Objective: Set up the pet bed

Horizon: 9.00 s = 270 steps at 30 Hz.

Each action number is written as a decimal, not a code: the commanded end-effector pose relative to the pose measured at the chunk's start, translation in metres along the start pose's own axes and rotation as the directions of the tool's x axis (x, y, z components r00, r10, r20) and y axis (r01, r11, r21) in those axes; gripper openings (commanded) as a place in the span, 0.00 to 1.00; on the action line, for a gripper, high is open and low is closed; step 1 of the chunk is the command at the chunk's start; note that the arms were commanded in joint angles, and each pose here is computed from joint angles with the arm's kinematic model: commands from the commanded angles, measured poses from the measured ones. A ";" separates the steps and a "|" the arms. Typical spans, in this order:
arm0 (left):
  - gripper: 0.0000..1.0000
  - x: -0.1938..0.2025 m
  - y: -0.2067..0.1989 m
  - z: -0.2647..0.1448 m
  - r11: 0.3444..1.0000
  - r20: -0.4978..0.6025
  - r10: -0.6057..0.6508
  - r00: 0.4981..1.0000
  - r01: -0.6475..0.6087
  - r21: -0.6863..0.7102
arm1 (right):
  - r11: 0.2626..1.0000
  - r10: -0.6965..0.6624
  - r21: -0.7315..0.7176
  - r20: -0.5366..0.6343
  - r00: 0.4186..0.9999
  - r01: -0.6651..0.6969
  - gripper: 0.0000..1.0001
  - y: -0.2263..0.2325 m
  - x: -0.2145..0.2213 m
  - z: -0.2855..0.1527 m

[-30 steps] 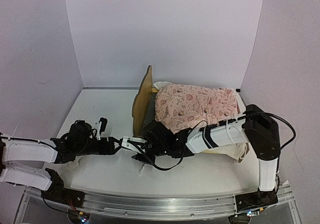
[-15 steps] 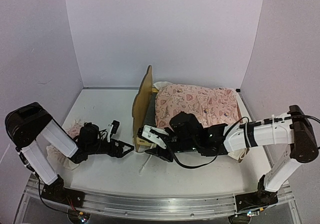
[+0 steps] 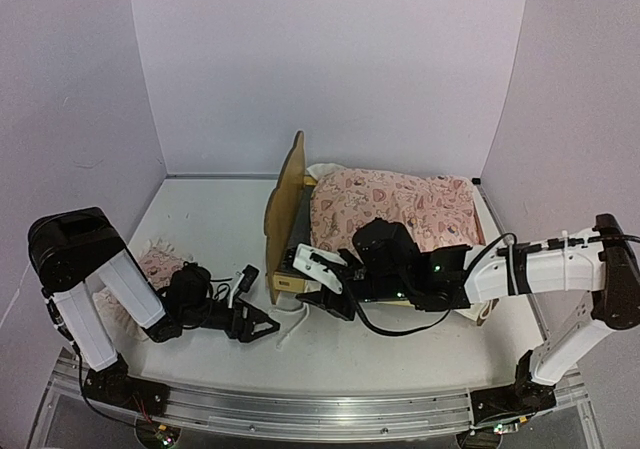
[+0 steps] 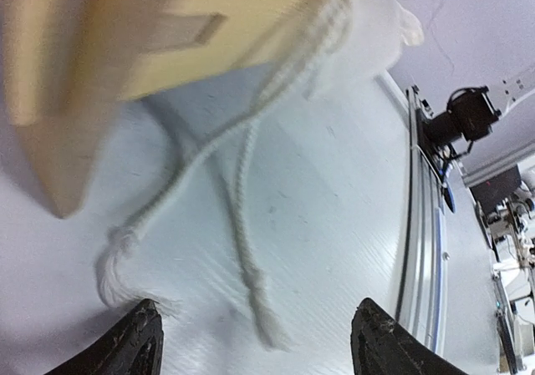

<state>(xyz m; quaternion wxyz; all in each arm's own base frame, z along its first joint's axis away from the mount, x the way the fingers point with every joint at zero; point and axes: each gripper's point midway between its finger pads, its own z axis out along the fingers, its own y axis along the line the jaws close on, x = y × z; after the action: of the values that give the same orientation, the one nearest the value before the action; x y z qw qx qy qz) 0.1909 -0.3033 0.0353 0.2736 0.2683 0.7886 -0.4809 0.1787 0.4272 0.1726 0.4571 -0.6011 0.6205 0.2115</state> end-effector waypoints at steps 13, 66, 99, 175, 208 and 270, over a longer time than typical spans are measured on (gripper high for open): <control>0.71 0.028 -0.064 -0.016 0.994 0.000 -0.014 1.000 0.014 0.112 | 0.977 -0.178 -0.134 -0.072 0.981 0.168 0.43 0.024 0.030 0.076; 0.72 -0.060 -0.071 -0.010 0.987 0.086 0.049 0.995 -0.036 -0.154 | 0.965 0.006 -0.257 -0.167 0.986 -0.050 0.00 0.036 0.047 -0.006; 0.20 0.009 -0.014 0.084 0.731 -0.289 0.002 0.957 -0.199 -0.653 | 0.982 -0.063 -0.185 -0.165 0.984 0.032 0.00 0.034 0.078 -0.034; 0.00 -0.161 -0.053 0.033 0.666 0.107 0.557 0.824 -0.366 -0.651 | 0.982 0.131 -0.129 -0.065 0.989 -0.139 0.00 0.028 0.063 -0.031; 0.00 -0.138 -0.039 0.050 0.736 0.029 0.205 0.978 -0.135 -0.663 | 0.970 0.158 -0.173 -0.103 0.982 -0.174 0.04 0.039 0.077 -0.020; 0.00 -0.182 -0.065 0.064 0.804 0.089 0.235 0.968 -0.142 -0.578 | 0.976 0.198 0.050 0.196 0.960 -0.212 0.00 -0.099 0.022 -0.050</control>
<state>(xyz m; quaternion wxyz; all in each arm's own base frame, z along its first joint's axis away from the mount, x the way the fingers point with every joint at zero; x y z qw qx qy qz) 0.2719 -0.4010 0.1640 0.4202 0.1993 0.8560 -0.2259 0.2629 0.3544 0.1844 0.4870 -0.4989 0.6608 0.2778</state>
